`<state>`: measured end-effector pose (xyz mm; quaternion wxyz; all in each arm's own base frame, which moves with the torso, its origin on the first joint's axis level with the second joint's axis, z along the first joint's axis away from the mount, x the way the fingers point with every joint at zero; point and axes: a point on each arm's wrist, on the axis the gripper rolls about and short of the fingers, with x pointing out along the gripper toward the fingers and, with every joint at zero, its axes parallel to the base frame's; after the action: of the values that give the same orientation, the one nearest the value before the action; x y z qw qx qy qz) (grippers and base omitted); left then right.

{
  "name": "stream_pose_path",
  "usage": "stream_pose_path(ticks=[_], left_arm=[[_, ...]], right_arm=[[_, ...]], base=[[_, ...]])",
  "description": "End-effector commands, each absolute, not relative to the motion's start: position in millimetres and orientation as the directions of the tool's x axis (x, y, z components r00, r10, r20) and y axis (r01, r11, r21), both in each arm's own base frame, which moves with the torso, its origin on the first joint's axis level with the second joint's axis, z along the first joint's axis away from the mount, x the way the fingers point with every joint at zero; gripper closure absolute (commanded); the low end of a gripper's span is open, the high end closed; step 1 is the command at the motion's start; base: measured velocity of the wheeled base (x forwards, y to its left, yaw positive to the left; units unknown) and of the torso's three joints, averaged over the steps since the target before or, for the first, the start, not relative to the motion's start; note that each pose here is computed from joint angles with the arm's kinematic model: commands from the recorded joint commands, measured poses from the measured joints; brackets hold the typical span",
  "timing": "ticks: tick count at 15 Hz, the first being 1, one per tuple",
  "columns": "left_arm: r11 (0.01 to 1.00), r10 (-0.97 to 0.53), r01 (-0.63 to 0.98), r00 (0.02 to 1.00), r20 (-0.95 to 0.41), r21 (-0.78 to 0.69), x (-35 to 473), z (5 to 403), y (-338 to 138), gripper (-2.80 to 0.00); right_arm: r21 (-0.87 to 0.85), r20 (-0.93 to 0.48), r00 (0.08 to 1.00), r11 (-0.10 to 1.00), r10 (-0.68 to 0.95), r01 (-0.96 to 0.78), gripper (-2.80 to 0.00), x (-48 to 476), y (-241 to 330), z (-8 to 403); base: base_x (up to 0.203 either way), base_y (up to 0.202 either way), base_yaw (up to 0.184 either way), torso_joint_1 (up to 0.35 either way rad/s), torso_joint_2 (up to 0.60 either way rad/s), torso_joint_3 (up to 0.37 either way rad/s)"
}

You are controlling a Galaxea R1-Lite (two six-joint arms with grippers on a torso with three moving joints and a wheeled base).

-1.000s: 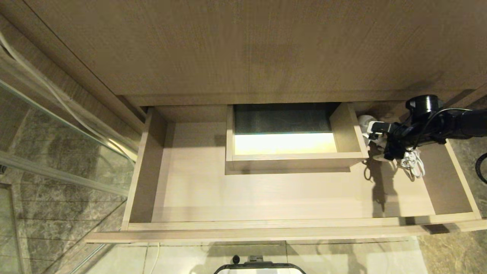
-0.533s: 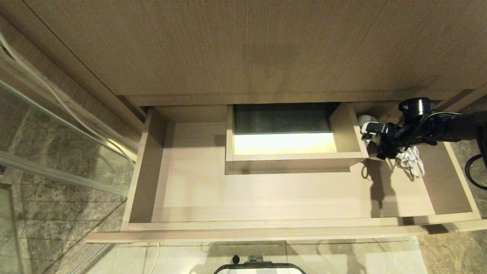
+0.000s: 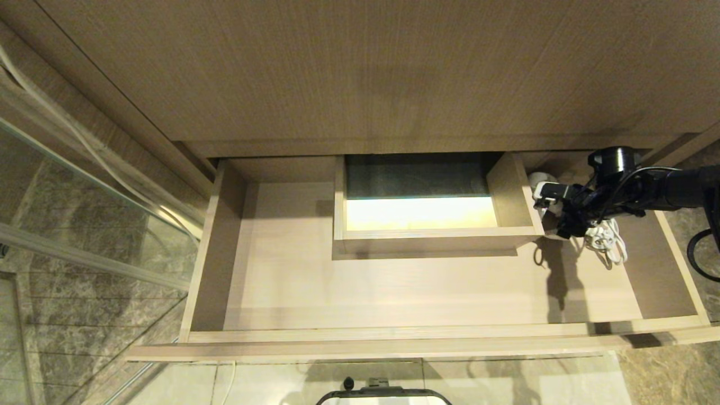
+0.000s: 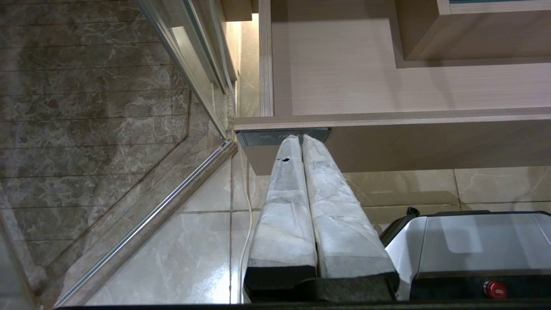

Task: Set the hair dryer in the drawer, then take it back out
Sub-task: Take the hairdryer out

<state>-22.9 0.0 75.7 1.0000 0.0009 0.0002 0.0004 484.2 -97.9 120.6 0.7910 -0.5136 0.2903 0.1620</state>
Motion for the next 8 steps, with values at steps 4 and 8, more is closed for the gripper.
stream_pose_path(ticks=[4, 8], left_arm=[[1.000, 0.001, -0.001, 1.000, -0.002, 0.002, -22.8, 75.8, 0.1, 0.00], [1.000, 0.001, -0.001, 1.000, 0.000, 0.002, -22.9, 75.8, 0.0, 0.00]], right_arm=[[-0.708, -0.638, 0.767, 0.439, -0.062, -0.554, -2.80, 486.6, -99.8, 111.6], [-0.709, -0.635, 0.770, 0.443, -0.065, -0.548, 0.00, 486.6, -100.1, 112.6]], base=[[0.000, 0.000, 0.000, 0.000, 0.00, 0.000], [0.000, 0.000, 0.000, 0.000, 0.00, 0.000]])
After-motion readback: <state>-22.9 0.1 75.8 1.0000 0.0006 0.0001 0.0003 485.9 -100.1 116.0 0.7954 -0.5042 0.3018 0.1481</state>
